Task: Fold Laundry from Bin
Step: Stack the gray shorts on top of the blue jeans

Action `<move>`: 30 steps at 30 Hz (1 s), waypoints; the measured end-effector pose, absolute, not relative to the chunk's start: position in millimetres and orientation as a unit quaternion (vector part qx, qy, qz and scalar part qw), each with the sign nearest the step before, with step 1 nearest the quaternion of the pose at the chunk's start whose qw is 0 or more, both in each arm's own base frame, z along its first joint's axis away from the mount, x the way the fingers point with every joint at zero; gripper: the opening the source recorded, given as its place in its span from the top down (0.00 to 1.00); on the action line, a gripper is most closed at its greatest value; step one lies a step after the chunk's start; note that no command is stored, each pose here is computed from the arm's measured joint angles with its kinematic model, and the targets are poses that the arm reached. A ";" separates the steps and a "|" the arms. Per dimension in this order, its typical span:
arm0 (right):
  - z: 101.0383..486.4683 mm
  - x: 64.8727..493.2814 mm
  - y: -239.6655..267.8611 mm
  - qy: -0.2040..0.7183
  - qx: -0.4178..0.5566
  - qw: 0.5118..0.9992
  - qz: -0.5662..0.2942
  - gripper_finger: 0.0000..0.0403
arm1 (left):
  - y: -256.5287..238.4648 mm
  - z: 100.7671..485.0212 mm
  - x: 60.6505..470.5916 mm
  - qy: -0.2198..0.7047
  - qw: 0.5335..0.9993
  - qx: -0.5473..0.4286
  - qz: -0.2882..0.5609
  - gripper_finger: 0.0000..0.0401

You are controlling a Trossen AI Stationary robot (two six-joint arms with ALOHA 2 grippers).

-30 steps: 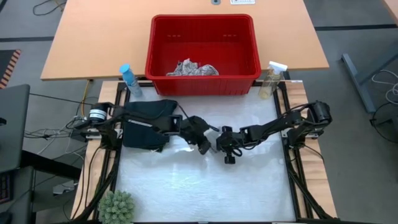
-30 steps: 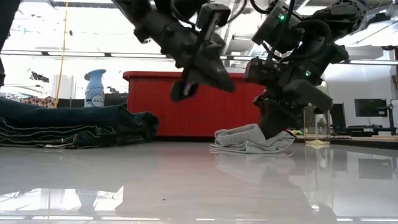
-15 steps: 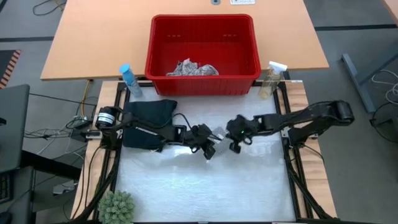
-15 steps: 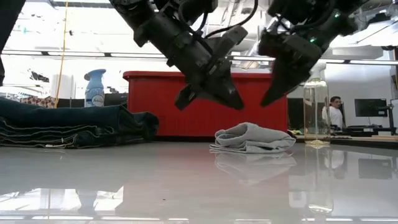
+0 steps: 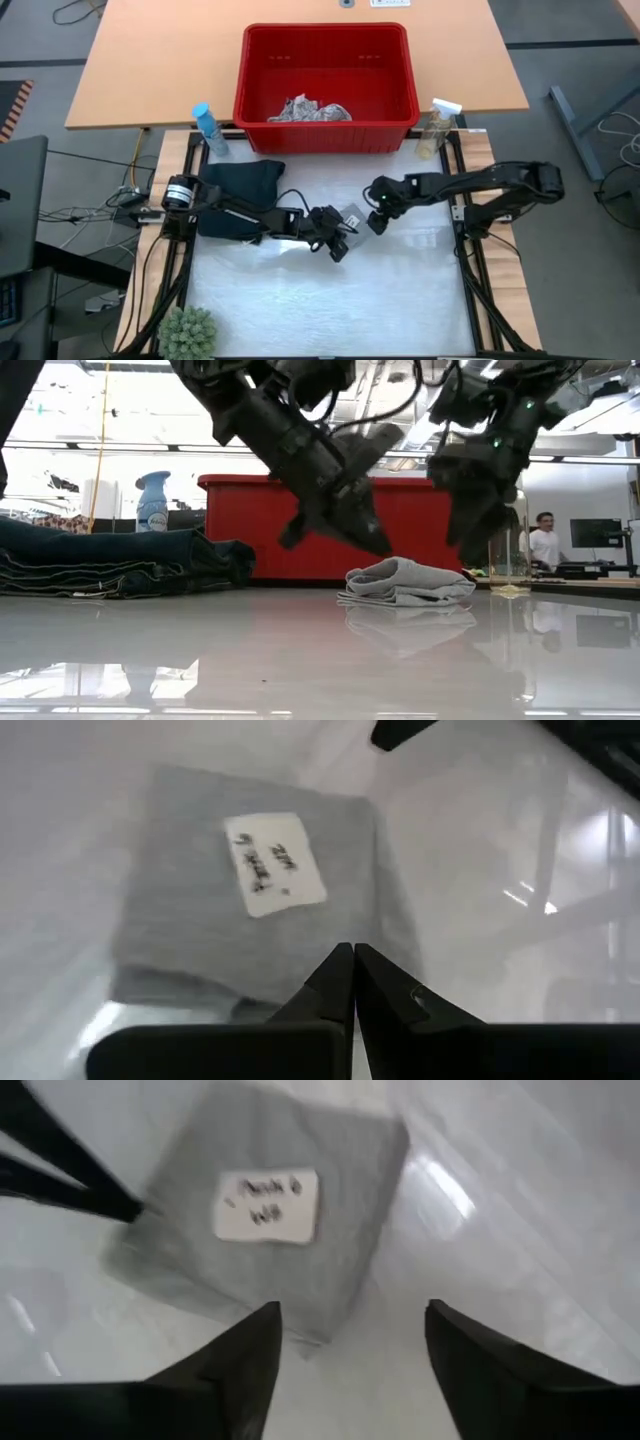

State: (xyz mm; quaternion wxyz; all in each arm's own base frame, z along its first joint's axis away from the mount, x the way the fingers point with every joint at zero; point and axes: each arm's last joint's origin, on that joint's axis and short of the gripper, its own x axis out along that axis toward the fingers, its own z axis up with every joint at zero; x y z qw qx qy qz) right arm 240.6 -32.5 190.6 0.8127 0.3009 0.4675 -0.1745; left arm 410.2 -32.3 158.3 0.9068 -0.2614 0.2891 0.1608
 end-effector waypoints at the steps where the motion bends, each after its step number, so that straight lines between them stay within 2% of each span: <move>1: 186.4 242.8 -32.4 0.474 0.301 0.809 -0.174 0.31 | -33.8 155.8 412.8 0.282 0.908 -0.270 0.150 1.00; 5: 177.0 250.5 -33.1 0.476 0.310 0.804 -0.174 0.28 | -40.3 150.7 416.6 0.273 0.907 -0.288 0.139 1.00; 19: 144.3 269.6 -34.4 0.491 0.313 0.793 -0.180 0.27 | -44.9 136.6 416.0 0.289 0.907 -0.262 0.161 1.00; 26: 144.1 272.1 -35.6 0.490 0.325 0.796 -0.146 0.29 | -50.3 102.9 423.8 0.299 0.896 -0.297 0.143 1.00; 30: 142.1 272.9 -34.9 0.496 0.331 0.792 -0.133 0.34 | -50.5 95.9 425.4 0.297 0.895 -0.301 0.144 1.00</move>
